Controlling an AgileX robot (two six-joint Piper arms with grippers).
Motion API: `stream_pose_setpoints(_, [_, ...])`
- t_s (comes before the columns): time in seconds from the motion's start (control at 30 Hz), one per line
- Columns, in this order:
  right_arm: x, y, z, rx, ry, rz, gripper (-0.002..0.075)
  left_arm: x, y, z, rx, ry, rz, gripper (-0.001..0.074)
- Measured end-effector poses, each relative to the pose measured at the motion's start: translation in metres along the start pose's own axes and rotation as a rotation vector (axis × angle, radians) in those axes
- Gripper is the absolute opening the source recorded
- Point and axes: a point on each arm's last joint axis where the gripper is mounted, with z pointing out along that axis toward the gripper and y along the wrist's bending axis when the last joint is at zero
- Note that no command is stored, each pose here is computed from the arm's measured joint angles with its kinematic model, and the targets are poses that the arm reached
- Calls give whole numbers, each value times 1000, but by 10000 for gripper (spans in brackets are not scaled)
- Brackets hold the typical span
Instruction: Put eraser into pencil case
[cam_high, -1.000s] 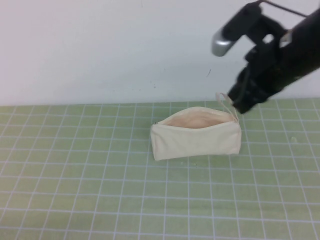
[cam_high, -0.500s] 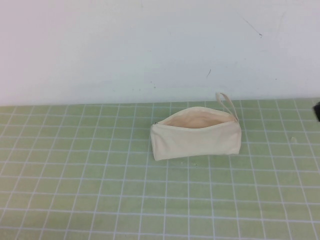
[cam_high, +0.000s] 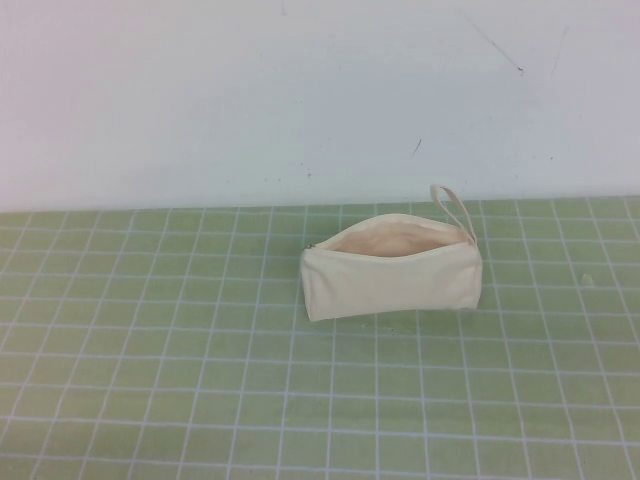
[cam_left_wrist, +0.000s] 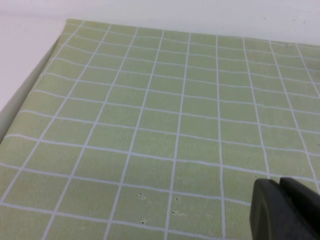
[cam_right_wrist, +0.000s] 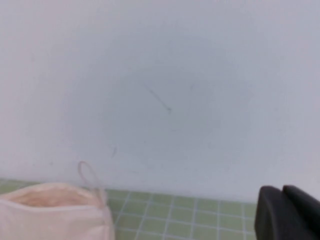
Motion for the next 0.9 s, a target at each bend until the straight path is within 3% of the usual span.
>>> stream_pose_setpoints(0.2, [21,-3,-26,118,-92,-2,-1,0,0,0,0,0,0,-3])
stream_pose_setpoints(0.57, [51,-3,-21,123,-63,84,-1,0,0,0,0,0,0,-3])
stream_pose_setpoints(0.9, [135,-6,-14,183,83,271,-1,0,0,0,0,0,0,-3])
